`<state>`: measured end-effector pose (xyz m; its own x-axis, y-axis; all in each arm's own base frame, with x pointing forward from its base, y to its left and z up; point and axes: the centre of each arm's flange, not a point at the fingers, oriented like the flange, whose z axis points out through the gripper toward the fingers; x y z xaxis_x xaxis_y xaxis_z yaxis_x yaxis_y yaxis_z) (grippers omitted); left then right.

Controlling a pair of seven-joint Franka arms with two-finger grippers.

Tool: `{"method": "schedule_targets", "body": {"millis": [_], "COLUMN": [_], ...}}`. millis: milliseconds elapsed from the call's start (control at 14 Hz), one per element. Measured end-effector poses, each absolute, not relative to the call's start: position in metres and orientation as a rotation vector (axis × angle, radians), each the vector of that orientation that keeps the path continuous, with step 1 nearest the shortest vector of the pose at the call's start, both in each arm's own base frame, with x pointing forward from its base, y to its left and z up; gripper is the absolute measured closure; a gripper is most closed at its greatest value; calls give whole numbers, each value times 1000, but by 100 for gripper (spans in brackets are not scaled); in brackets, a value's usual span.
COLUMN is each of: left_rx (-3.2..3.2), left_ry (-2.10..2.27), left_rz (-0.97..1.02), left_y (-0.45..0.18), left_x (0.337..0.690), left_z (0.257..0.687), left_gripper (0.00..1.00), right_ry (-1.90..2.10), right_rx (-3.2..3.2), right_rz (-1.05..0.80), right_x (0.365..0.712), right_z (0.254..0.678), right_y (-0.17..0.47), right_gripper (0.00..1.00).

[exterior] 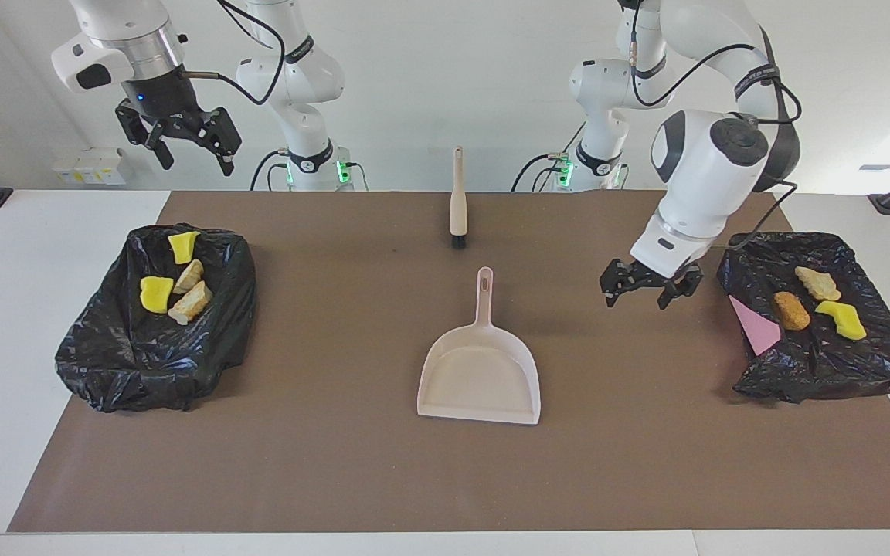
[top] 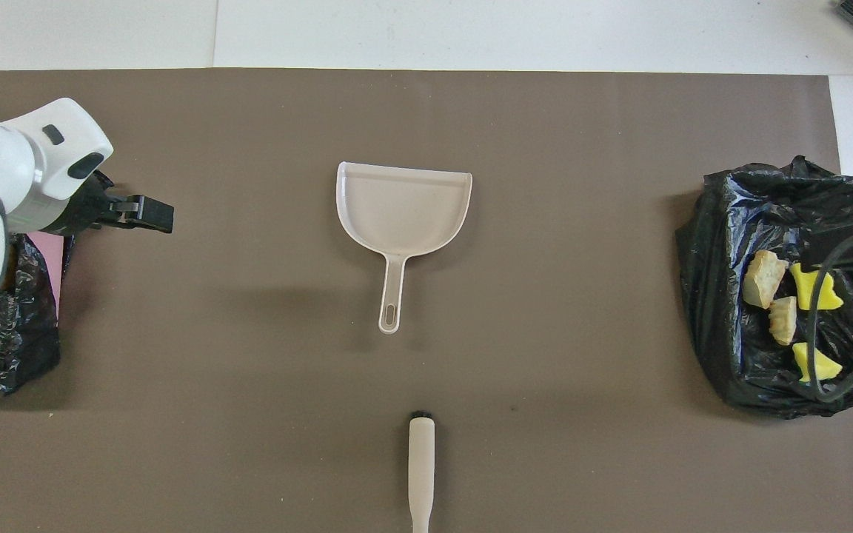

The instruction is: Sweep and dump trash in bin

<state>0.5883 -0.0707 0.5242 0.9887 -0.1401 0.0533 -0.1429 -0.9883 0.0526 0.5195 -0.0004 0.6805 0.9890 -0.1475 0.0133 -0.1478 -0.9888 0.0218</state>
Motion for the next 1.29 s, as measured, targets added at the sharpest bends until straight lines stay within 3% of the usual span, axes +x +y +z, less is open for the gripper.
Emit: {"method": "schedule_targets", "body": {"millis": [644,1288], "left_rx": [3113,3137], "left_ry": [-230,-236], "left_rz": [-2,-57], "left_y": [-41,-36], "left_x": [558,551], "left_z": [610,622], "left_gripper": [0,0], "right_ry": [-231,-231], "right_rx": [3110,3110], "right_rz": [18,18], "right_x": [519,519], "right_z": [680,680], "right_y": [0,0], "right_gripper": [0,0]}}
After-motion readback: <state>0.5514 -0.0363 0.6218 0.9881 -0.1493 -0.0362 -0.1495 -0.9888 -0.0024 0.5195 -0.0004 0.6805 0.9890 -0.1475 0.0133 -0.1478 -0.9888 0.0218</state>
